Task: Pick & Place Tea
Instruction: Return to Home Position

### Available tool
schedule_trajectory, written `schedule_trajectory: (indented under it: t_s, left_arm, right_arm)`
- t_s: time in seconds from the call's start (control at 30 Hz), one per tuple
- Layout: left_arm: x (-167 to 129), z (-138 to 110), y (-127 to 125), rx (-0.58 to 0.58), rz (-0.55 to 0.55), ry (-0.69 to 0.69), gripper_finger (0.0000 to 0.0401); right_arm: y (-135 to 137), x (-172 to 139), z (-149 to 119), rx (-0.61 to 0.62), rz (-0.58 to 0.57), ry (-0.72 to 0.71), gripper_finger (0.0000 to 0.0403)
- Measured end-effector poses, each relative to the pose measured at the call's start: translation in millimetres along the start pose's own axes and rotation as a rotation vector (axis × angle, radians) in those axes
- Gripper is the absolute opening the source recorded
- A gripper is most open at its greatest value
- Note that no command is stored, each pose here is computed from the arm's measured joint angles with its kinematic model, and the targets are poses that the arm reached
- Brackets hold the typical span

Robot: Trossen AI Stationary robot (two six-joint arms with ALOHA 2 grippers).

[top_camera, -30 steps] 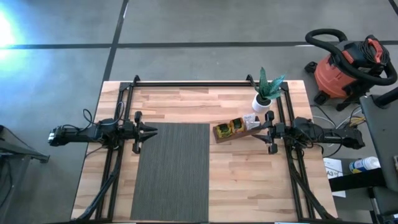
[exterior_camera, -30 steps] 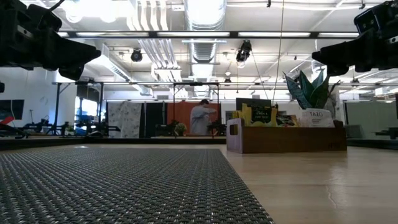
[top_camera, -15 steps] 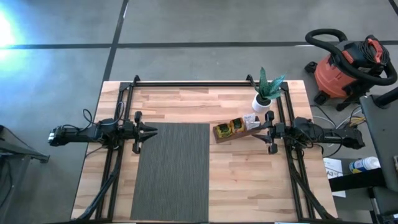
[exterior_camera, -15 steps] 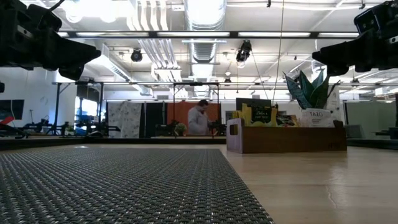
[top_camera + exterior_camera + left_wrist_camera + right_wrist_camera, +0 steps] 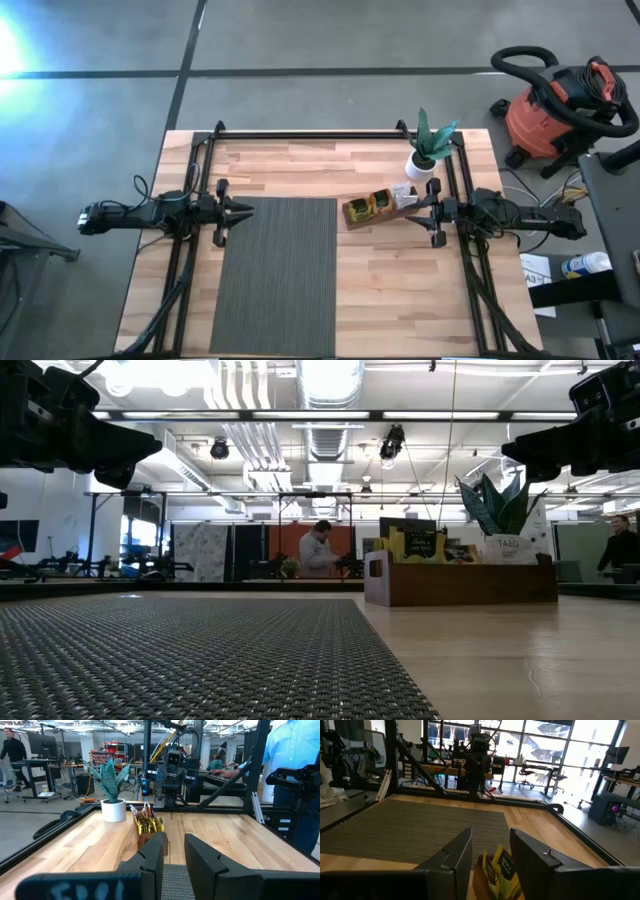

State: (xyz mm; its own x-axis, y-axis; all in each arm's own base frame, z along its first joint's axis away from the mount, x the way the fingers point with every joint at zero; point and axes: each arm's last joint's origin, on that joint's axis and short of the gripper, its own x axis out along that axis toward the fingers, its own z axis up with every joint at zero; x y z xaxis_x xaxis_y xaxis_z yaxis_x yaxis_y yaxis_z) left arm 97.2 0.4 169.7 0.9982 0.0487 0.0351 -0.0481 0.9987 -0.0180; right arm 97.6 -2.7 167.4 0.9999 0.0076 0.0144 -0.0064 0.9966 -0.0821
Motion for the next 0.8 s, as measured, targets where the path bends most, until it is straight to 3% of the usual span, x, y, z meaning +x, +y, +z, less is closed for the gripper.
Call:
schedule_trajectory:
  t_s: [0.8]
  left_arm:
    - [0.0, 0.1, 0.0, 0.000, 0.000, 0.000, 0.0073]
  right_arm:
    - [0.0, 0.0, 0.0, 0.000, 0.000, 0.001, 0.0131]
